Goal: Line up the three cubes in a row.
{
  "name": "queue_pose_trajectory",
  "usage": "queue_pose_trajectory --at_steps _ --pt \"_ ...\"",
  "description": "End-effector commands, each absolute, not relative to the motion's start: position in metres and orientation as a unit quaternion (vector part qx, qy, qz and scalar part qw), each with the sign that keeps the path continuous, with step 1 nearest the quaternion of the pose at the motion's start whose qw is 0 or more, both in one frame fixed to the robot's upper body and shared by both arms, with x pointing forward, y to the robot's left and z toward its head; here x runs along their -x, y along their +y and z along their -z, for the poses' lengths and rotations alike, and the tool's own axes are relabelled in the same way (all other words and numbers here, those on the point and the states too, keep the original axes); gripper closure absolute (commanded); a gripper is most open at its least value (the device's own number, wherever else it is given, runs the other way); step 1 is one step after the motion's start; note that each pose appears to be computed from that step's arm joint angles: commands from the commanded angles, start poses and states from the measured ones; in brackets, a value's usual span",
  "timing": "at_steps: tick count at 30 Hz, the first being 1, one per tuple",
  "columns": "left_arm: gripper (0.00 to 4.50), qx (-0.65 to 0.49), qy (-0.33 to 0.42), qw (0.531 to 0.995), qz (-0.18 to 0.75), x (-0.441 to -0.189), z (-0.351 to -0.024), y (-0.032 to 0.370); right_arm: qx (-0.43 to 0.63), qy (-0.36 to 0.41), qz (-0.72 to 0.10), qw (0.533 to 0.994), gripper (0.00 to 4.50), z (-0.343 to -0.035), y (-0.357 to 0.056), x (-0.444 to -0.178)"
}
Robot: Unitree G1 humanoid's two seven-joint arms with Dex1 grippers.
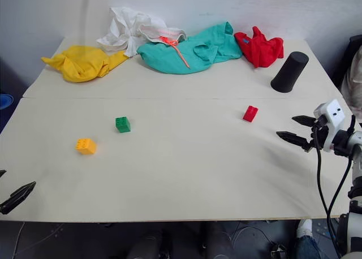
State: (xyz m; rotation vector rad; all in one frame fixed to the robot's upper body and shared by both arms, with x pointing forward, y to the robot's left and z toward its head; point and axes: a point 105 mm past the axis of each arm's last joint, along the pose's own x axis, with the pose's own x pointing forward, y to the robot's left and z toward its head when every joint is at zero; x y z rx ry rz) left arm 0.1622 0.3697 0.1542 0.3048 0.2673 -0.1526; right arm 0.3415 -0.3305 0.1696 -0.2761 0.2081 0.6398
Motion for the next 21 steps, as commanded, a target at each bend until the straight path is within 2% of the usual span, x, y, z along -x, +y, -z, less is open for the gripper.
queue_pose_trajectory --at_steps 1,21 --pt "0.02 -0.151 0.12 0.979 0.068 -0.159 -0.162 0.372 0.145 0.073 -0.312 0.936 0.0 -0.187 -0.33 -0.343" --pt "0.02 -0.152 0.12 0.977 0.088 -0.168 -0.162 0.361 0.158 0.07 -0.318 0.932 0.0 -0.191 -0.323 -0.348"
